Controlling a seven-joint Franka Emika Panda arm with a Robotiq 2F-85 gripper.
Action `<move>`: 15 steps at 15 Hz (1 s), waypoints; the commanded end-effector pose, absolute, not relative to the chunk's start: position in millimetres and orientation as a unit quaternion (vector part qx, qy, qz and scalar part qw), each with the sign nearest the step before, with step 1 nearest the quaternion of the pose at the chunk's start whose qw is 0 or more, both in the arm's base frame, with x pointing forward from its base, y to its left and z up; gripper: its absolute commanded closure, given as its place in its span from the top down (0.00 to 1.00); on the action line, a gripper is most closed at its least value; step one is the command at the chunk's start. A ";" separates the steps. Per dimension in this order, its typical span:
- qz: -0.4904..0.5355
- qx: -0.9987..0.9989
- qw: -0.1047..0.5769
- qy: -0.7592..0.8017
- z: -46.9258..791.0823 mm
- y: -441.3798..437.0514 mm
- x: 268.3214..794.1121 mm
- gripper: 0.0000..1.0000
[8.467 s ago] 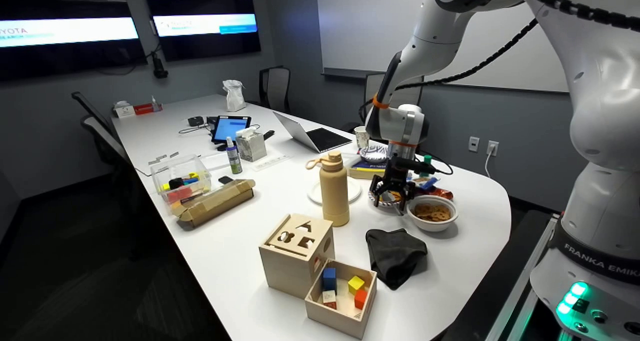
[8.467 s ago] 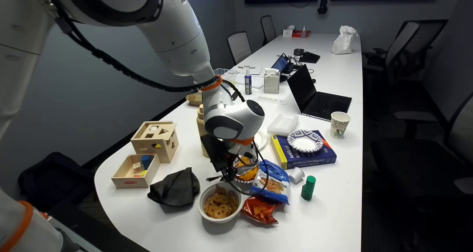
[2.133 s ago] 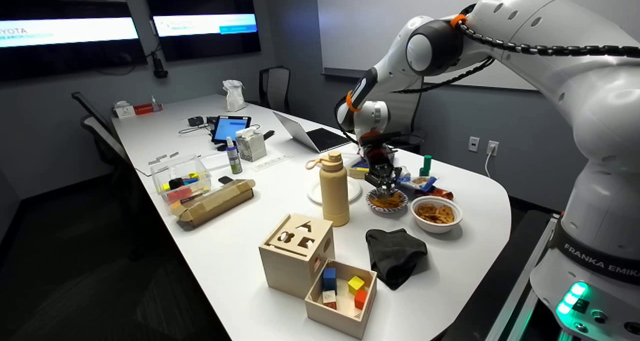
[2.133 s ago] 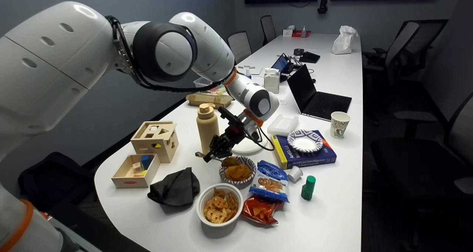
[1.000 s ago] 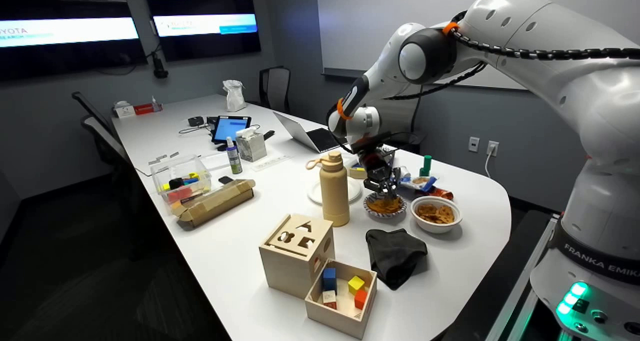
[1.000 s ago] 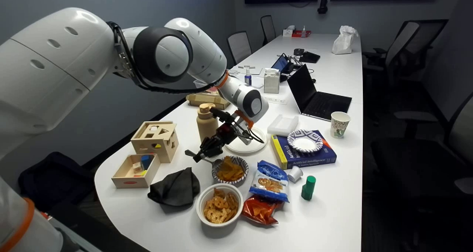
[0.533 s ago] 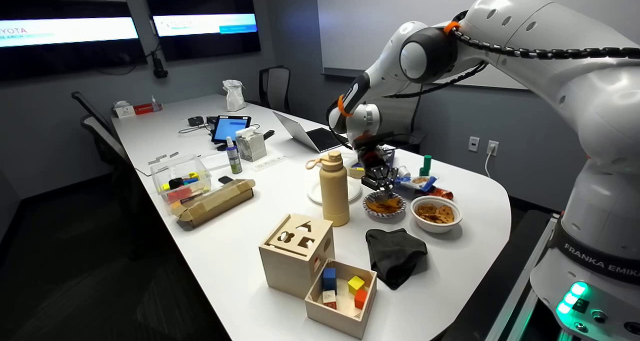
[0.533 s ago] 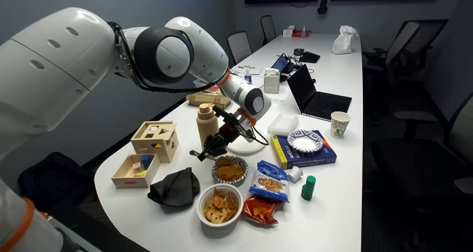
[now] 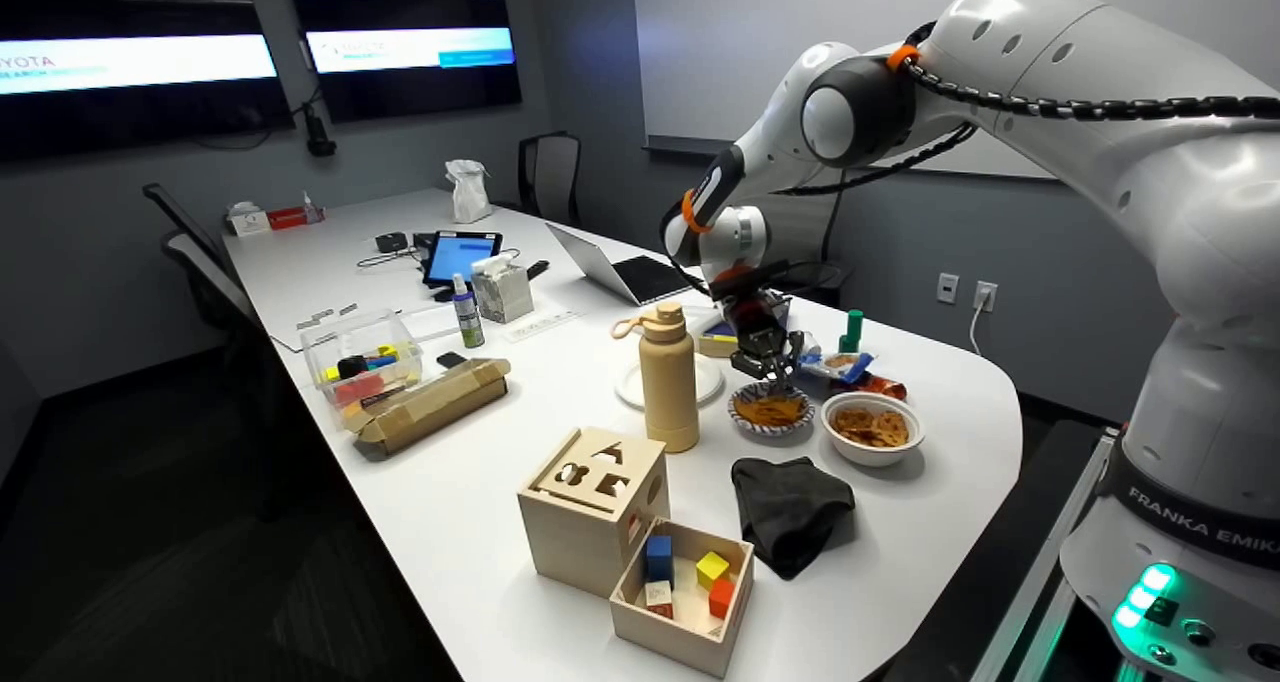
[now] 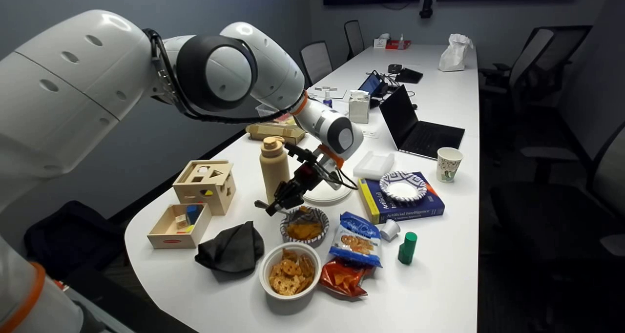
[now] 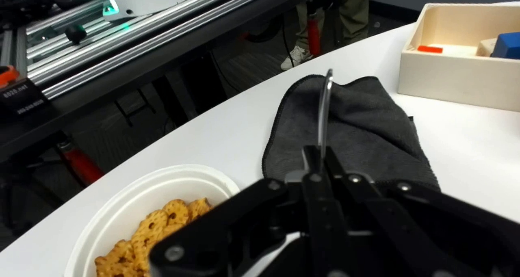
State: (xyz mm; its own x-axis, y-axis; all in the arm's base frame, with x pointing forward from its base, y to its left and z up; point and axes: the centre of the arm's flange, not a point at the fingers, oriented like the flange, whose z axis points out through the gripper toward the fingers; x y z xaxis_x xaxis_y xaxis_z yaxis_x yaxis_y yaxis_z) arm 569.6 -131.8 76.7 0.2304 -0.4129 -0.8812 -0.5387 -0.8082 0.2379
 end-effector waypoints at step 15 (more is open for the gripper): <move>0.558 -0.777 0.116 0.266 68.9 -109.0 574.0 0.01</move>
